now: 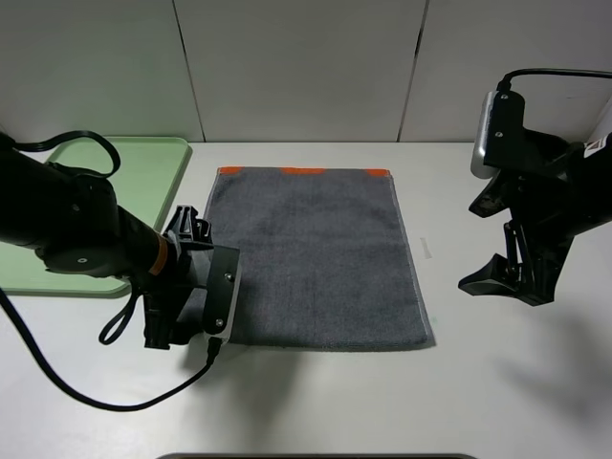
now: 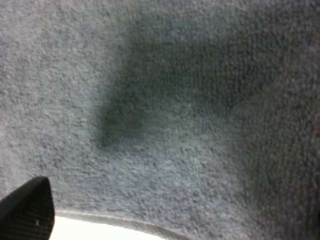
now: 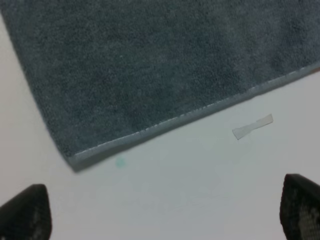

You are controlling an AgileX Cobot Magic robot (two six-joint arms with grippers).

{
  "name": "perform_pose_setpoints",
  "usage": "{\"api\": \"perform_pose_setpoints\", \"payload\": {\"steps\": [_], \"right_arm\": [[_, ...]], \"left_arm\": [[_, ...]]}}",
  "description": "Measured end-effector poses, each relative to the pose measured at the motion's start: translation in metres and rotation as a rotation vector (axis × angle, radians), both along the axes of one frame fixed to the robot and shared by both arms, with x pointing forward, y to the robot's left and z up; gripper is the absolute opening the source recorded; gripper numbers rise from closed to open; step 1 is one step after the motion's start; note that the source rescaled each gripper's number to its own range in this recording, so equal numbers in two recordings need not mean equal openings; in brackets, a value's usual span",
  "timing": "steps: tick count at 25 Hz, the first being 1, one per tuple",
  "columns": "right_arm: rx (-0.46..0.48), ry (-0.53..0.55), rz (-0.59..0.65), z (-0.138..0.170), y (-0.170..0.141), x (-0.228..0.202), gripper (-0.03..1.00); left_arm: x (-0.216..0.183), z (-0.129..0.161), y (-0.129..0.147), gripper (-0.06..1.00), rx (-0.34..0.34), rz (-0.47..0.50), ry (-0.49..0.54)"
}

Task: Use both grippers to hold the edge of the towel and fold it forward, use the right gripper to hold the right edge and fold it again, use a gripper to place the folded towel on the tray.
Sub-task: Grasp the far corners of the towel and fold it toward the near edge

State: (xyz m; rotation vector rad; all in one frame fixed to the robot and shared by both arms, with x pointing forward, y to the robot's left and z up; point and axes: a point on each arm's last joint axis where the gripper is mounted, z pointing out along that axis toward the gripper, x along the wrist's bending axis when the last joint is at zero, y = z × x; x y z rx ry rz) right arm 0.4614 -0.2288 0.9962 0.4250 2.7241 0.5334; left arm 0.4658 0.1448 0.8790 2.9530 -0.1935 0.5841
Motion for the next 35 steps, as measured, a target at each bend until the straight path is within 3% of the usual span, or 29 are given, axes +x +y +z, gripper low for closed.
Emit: {"api": "perform_pose_setpoints", "payload": {"steps": [6, 10, 17, 27, 35], "right_arm": [[0.039, 0.022, -0.015, 0.0, 0.003, -0.001, 1.0], [0.042, 0.018, 0.038, 0.001, 0.016, -0.005, 1.0], [0.064, -0.115, 0.137, 0.004, 0.052, -0.008, 1.0], [0.013, 0.082, 0.083, -0.05, 0.06, 0.008, 1.0], [-0.03, 0.134, 0.102, -0.086, 0.077, 0.011, 1.0]], "left_arm": [[-0.001, -0.001, 0.002, 0.97, 0.029, 0.001, 0.008], [-0.001, -0.001, 0.002, 0.97, 0.032, -0.007, 0.007], [-0.001, -0.001, 0.002, 0.97, 0.033, -0.01, 0.006], [-0.001, -0.001, 0.002, 0.97, 0.033, -0.01, 0.006], [-0.001, -0.001, 0.002, 0.97, 0.032, -0.01, 0.006]]}}
